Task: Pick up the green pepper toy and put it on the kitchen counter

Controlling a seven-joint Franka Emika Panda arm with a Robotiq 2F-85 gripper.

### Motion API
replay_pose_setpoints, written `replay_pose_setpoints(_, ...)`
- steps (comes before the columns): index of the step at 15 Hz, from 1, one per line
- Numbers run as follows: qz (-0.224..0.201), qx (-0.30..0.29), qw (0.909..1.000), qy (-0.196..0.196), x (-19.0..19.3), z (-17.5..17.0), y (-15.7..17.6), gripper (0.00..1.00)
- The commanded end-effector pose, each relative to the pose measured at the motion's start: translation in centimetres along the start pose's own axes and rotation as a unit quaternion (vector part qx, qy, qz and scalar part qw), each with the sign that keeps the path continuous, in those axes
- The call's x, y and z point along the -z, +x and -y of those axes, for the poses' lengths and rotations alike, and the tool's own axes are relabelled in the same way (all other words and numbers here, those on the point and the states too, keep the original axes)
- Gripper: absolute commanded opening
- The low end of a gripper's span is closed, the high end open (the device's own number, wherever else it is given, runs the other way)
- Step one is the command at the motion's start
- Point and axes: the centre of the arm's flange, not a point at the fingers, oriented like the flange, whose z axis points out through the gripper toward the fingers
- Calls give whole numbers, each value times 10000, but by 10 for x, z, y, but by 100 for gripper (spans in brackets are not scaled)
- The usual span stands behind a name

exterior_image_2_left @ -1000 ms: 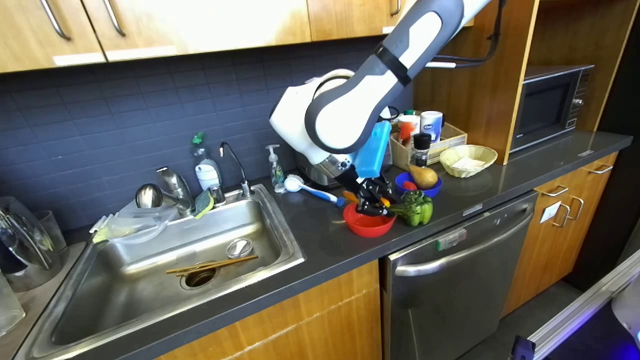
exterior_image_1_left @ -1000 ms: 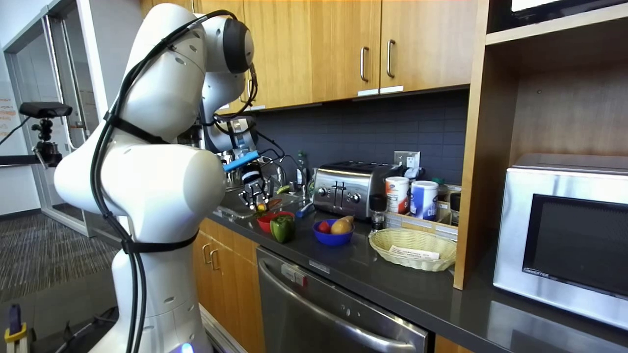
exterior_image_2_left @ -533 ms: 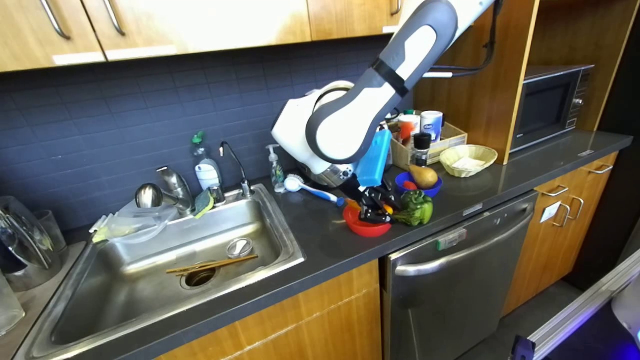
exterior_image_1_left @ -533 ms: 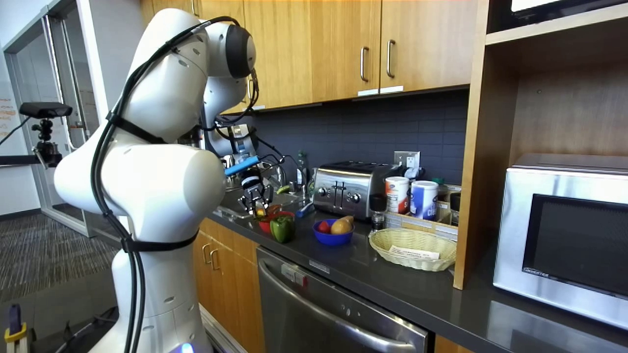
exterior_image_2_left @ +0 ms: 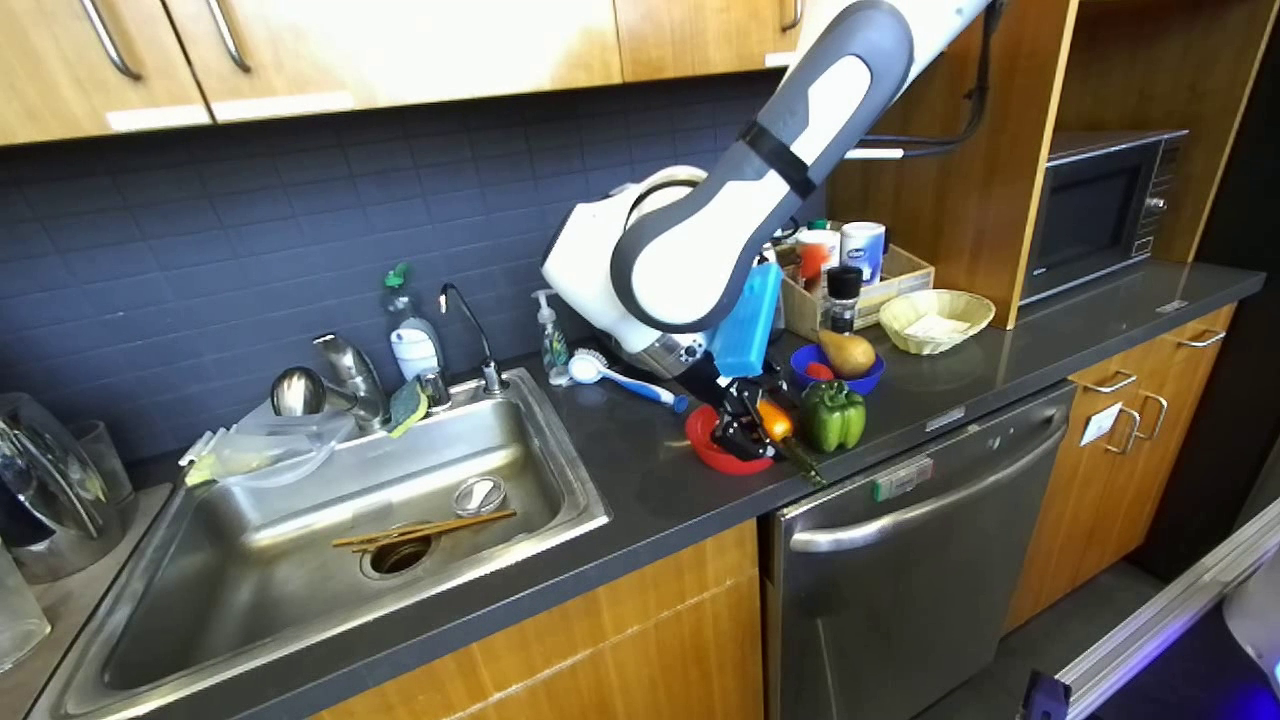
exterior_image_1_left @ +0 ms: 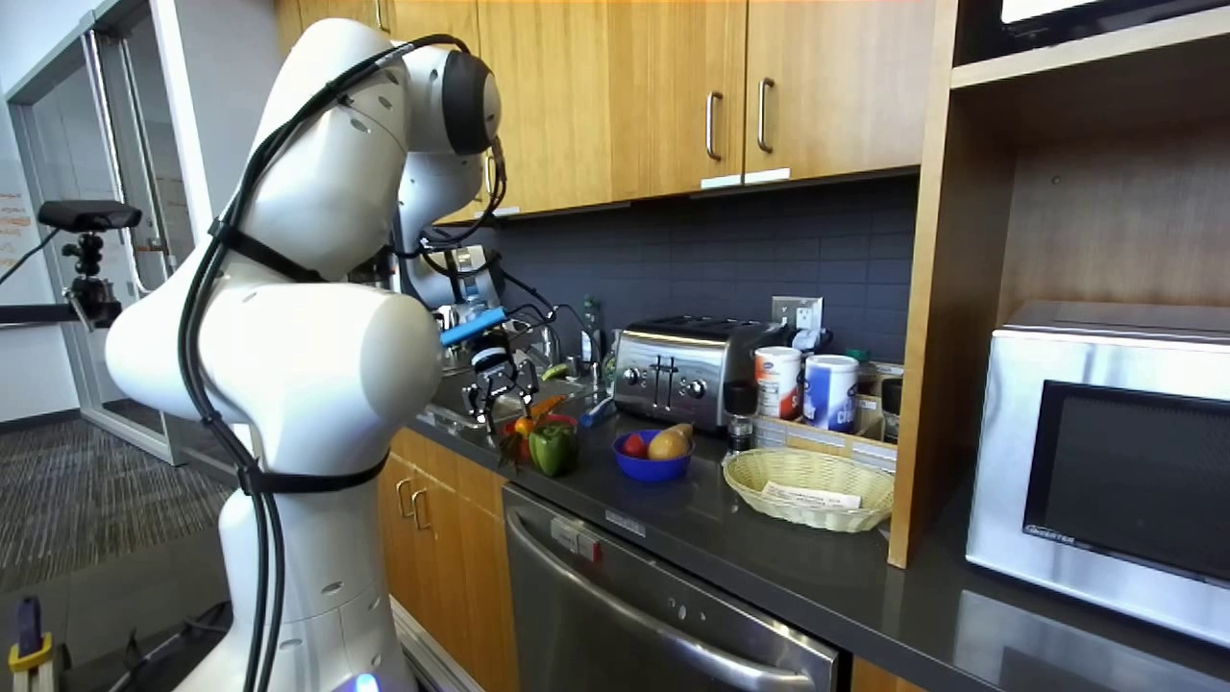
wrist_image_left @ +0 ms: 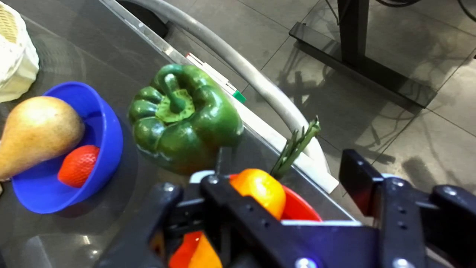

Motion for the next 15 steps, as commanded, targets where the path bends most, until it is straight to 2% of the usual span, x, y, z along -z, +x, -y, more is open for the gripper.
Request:
replay_pose_setpoints(1, -59, -24, 10000, -77, 5, 2, -3, 100)
replay_pose_setpoints(9, -193, -52, 9997, -119, 21, 4, -22, 100)
replay_pose_setpoints(15, -699, -203, 9973, -23, 53, -5, -57, 100)
